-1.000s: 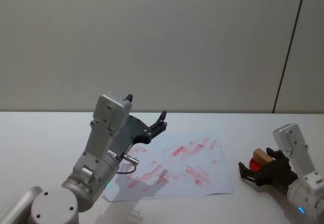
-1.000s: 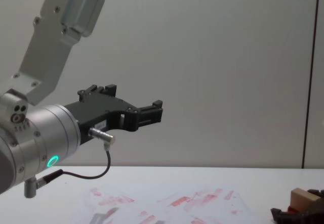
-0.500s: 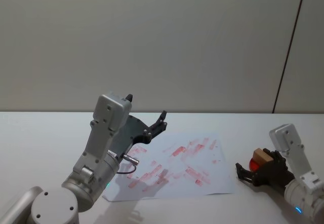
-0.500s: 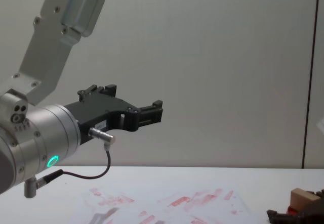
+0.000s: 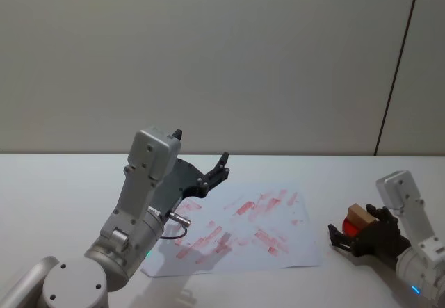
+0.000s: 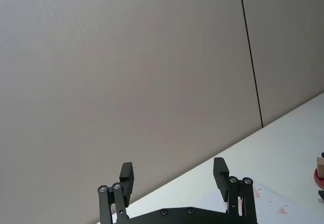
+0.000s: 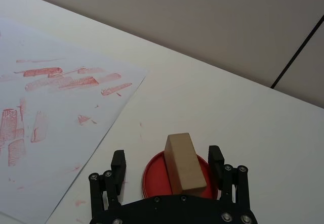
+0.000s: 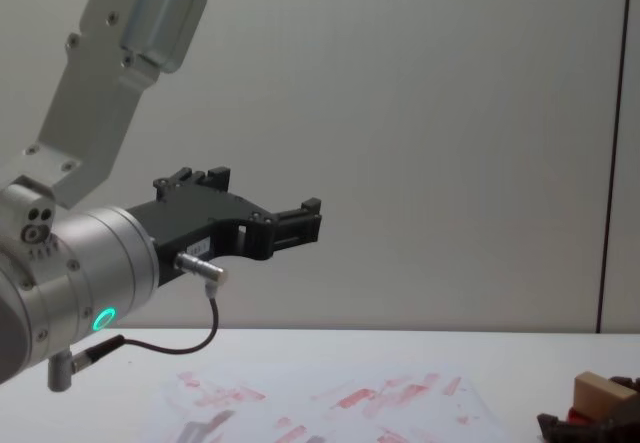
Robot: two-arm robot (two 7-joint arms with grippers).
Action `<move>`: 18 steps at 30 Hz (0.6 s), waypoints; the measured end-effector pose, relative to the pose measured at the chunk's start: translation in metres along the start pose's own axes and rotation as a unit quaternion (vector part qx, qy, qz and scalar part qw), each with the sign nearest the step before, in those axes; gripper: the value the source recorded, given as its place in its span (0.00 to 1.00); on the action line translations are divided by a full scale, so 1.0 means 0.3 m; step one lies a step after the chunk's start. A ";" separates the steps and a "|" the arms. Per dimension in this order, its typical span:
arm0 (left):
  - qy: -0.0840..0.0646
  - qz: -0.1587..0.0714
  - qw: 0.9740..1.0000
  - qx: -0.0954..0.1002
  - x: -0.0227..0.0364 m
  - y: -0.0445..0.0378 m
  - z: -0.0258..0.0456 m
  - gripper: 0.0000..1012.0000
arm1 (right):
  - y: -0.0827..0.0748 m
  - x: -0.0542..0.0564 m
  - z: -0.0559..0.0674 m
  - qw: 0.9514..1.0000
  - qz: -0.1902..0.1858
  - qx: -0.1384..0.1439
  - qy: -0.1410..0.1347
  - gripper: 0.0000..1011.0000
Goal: Use the one hand to pick up the stamp and affix it onto the A4 paper.
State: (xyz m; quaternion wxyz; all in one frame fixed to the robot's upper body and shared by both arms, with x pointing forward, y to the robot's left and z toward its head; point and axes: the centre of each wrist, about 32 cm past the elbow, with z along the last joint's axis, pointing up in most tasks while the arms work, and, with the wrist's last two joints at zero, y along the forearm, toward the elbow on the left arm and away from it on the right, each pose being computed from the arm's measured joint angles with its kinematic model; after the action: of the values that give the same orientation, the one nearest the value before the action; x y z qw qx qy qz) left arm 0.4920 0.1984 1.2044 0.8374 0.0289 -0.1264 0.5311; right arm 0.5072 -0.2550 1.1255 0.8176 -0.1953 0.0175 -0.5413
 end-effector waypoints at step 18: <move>0.000 0.000 1.000 0.000 0.000 0.000 0.000 0.99 | -0.017 0.013 -0.007 1.000 -0.001 0.002 0.002 0.95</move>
State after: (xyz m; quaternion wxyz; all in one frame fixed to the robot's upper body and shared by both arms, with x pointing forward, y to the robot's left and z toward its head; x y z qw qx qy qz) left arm 0.4920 0.1984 1.2044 0.8374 0.0289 -0.1264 0.5311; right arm 0.5036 -0.2608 1.1259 0.8172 -0.1926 0.0181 -0.5429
